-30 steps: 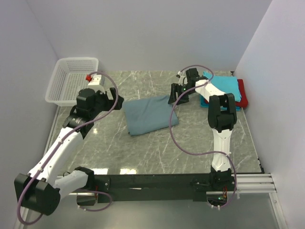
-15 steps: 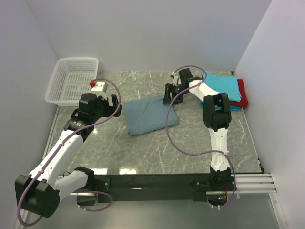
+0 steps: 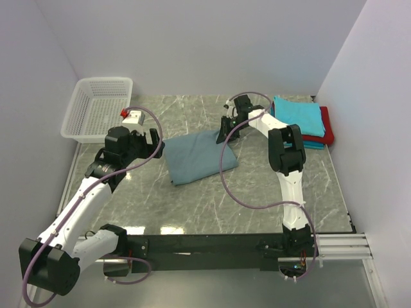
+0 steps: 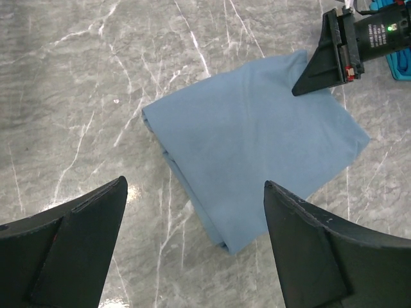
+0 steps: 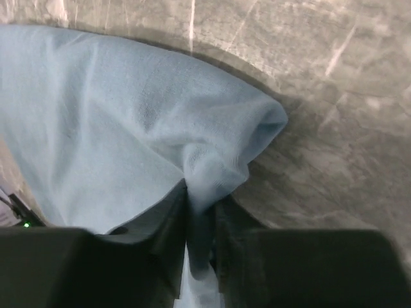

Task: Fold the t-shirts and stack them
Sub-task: Neatly place the folded tshirt to the corner

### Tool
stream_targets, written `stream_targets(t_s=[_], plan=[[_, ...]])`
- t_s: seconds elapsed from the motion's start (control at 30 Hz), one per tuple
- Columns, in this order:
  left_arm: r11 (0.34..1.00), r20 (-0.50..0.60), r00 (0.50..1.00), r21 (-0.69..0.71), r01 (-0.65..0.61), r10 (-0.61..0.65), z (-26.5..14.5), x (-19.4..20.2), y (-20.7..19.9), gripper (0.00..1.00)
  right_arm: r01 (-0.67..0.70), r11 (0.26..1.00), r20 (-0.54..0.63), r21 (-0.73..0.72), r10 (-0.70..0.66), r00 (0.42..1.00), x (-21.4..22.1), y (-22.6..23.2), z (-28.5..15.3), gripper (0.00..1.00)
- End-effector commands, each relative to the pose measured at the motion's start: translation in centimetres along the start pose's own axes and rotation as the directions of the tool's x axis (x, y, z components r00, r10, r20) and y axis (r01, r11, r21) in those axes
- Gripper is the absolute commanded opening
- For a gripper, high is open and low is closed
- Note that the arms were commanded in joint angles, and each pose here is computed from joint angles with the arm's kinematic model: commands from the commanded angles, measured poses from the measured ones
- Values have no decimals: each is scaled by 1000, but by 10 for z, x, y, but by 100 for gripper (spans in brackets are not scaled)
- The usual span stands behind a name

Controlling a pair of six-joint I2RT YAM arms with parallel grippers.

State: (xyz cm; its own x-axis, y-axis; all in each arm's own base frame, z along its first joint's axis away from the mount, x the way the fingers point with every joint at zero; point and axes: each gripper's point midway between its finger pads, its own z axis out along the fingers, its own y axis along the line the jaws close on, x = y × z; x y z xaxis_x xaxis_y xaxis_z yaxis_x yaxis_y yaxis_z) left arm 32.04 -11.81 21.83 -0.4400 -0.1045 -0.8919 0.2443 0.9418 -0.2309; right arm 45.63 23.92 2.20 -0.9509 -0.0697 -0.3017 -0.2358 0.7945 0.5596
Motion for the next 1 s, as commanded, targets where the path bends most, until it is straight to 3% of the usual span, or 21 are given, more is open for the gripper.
stream_targets(t_s=[0.0, 0.1, 0.17, 0.3, 0.33, 0.5, 0.7, 0.97], plan=[[999, 46, 999, 33, -20, 18, -2, -11, -6, 92, -46, 999, -102, 14, 47, 994, 26, -8, 20, 21], [999, 36, 999, 28, -21, 20, -1, -9, -5, 91, -24, 1000, -91, 1, 24, 996, 20, -4, 15, 0], [1000, 37, 999, 22, -22, 21, -1, -9, -4, 91, 19, 999, -51, 31, -17, 999, 8, -2, 1, 0], [1000, 52, 998, 19, -24, 23, -4, -12, -3, 91, 168, 952, 37, 255, -183, 982, -23, -18, -44, 0], [999, 57, 998, 23, -25, 24, -5, -13, -4, 91, 181, 913, 79, 365, -224, 971, -36, -26, -67, 0], [999, 80, 997, 42, -25, 22, -11, -18, -9, 91, 235, 766, 97, 598, -360, 928, -54, -44, -127, 0], [996, 110, 994, 81, -28, 19, -19, -25, -17, 91, 204, 548, 107, 811, -482, 869, -75, -56, -199, 0], [992, 132, 991, 119, -32, 16, -26, -30, -24, 91, 104, 421, 175, 901, -571, 802, -99, -37, -278, 0]])
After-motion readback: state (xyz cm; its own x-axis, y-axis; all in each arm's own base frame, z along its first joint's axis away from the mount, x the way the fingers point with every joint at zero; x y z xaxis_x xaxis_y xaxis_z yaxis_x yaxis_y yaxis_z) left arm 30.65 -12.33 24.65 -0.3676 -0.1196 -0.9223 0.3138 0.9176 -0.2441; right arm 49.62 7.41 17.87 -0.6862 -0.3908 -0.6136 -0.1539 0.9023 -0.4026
